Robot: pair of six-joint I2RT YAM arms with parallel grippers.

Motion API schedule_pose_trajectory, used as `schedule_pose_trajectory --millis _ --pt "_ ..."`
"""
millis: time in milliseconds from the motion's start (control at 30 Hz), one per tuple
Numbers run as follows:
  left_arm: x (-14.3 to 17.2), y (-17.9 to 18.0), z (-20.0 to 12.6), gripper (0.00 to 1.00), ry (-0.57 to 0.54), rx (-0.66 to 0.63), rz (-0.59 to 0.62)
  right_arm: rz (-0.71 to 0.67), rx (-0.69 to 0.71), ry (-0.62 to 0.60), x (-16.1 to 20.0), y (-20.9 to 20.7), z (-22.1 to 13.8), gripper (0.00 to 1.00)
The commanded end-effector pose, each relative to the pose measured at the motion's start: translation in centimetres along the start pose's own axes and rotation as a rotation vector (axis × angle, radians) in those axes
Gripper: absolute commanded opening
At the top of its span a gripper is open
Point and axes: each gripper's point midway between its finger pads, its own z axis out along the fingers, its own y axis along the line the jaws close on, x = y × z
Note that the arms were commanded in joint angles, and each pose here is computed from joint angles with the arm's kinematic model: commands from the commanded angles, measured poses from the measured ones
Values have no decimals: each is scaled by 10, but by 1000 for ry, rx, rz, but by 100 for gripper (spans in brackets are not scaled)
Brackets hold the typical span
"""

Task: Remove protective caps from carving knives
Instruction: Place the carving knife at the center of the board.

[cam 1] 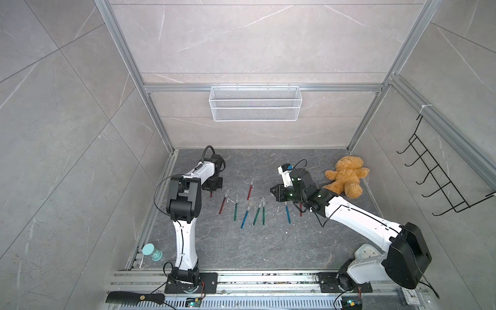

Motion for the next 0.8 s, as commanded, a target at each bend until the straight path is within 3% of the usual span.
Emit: schedule_pose_trajectory --millis 0,200,767 --pt "-2 5 3 0 14 -23 19 -13 11 6 5 -2 6 0" --pt "2 4 11 2 36 -28 34 -14 16 4 5 -3 6 0" --pt "0 5 -2 26 12 -19 41 -12 36 6 4 -6 5 0"
